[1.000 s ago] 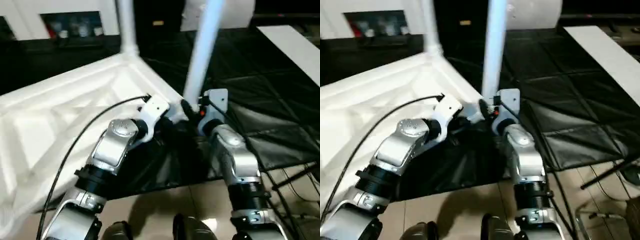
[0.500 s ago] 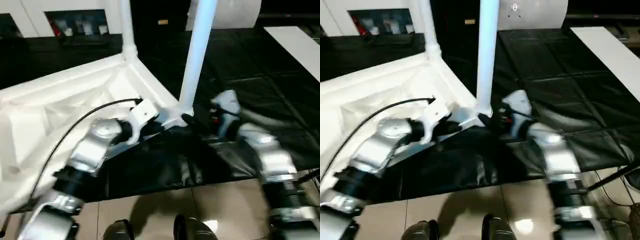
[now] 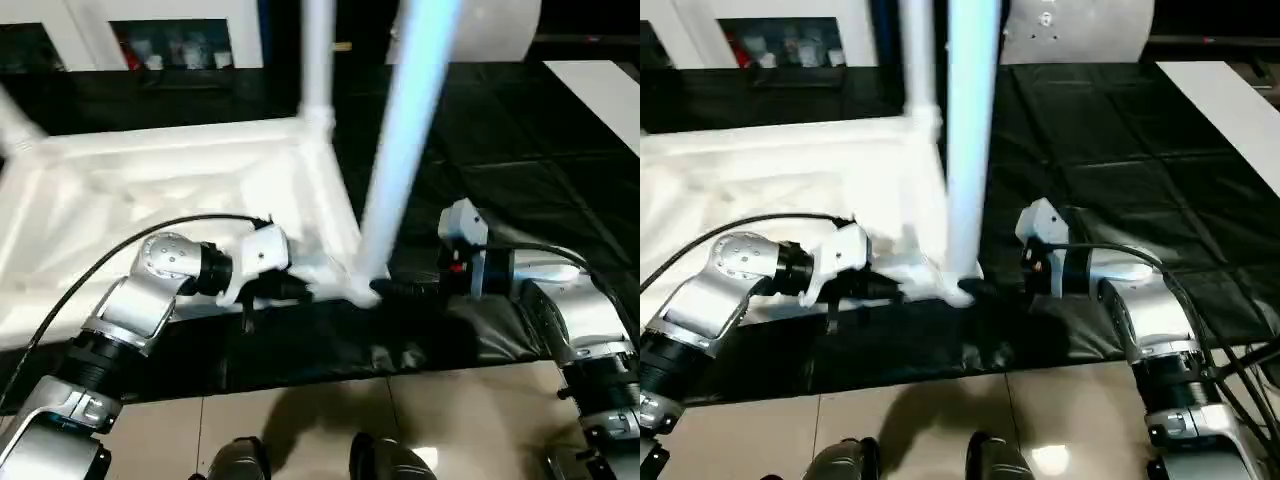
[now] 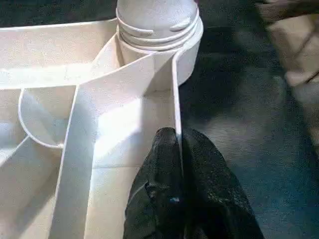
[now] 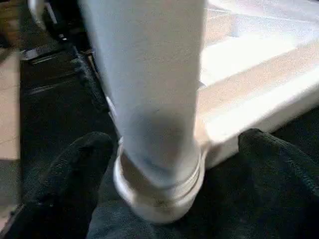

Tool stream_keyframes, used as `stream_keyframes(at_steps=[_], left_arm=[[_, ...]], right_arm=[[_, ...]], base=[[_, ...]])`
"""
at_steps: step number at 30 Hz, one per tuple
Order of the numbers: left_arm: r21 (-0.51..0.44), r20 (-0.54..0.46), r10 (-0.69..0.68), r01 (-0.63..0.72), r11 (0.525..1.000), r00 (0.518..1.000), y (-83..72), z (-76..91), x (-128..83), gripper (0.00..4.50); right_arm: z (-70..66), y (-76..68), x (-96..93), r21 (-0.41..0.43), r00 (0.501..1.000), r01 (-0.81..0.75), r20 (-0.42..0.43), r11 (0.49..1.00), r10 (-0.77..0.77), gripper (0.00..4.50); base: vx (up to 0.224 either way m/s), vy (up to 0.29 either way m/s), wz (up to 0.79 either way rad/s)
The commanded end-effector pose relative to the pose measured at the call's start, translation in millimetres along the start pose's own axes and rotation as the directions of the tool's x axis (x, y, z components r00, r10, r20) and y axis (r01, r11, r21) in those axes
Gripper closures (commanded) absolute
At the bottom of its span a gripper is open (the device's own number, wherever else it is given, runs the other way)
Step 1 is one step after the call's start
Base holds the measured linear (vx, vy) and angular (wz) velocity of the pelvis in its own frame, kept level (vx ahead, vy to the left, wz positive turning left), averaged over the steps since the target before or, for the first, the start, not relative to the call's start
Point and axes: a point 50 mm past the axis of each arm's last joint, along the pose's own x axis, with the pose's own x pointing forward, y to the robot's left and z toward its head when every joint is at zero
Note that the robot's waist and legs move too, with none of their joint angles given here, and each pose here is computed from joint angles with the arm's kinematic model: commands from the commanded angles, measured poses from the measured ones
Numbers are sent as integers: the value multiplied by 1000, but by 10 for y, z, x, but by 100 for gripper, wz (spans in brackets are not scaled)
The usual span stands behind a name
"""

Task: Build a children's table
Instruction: Rotate leg to tighten

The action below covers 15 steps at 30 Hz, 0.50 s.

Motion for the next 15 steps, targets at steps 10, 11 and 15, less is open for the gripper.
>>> stream_keyframes(at_steps=[10,11,15], left_arm=[[97,19,-144,141,985,989,-71,149,73,450],[99,18,-148,146,984,989,-73,146,68,450],[98,11,-152,150,984,988,-75,133,59,450]], right_arm=[[52,26,41,8,987,-158,7,987,158,129],[48,32,44,15,985,-174,8,985,174,151],[42,39,48,17,982,-188,8,982,188,175]], base=[[0,0,0],[0,0,0],[0,0,0]])
